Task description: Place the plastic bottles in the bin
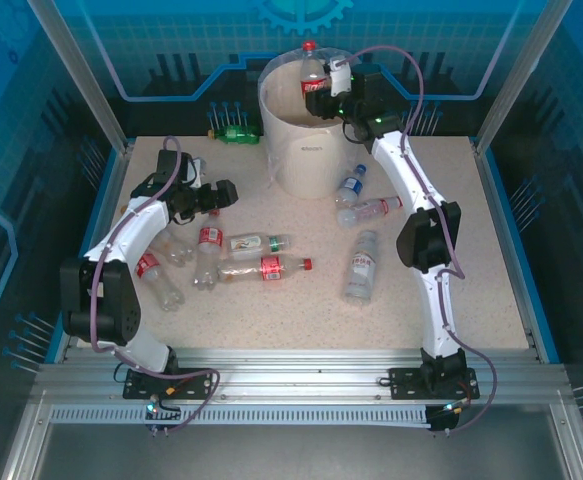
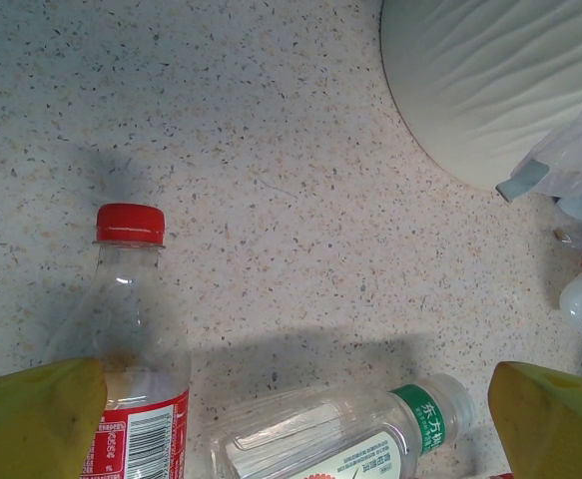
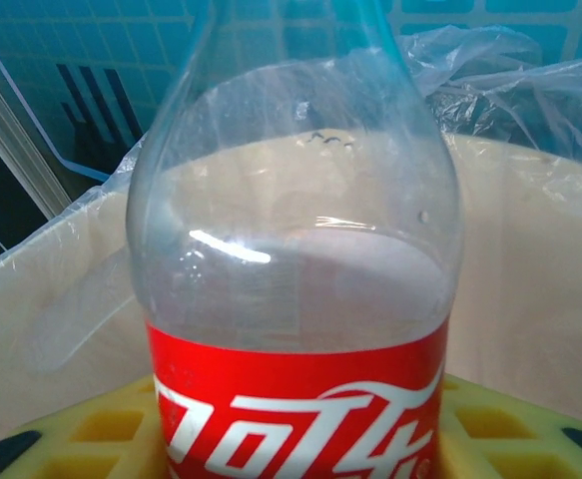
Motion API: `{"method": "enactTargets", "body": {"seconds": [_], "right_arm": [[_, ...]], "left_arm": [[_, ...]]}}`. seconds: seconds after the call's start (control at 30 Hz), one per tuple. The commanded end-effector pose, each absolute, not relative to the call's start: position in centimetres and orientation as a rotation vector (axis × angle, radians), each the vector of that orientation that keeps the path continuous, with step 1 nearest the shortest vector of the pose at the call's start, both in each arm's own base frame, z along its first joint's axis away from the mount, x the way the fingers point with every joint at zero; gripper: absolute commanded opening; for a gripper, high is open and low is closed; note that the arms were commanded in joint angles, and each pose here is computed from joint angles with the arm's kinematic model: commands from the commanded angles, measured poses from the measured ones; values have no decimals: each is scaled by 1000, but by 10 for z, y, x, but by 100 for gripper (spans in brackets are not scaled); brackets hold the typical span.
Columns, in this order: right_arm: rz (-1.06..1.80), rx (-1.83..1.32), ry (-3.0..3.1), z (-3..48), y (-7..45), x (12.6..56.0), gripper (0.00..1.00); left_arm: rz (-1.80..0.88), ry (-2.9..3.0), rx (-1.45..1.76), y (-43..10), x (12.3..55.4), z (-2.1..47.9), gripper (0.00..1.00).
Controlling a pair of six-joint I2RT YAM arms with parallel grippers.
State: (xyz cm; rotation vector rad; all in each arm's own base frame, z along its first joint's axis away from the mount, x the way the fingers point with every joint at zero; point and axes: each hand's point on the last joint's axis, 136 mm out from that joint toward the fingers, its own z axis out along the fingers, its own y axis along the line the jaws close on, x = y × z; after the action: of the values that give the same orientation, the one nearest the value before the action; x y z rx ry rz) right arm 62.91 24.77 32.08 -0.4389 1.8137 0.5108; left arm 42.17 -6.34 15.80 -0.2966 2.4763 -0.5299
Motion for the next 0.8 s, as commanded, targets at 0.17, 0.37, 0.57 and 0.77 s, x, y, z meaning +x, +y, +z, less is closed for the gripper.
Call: {"method": "enactTargets", "body": {"seconds": [0.17, 0.37, 0.57, 0.77], "right_arm": [[485, -488, 1808, 320, 259, 626, 66], [467, -502, 1791, 328, 259, 623, 78], [439, -521, 1755, 348, 256, 618, 87], [413, -534, 1693, 395, 250, 596, 92]], "left_arm": [[-493, 2481, -281, -57, 414, 162, 99], [-490, 2488, -282, -57, 414, 159, 99], [-488, 2494, -283, -57, 414, 158, 99], [-487, 2497, -281, -57, 414, 157, 99]]}}
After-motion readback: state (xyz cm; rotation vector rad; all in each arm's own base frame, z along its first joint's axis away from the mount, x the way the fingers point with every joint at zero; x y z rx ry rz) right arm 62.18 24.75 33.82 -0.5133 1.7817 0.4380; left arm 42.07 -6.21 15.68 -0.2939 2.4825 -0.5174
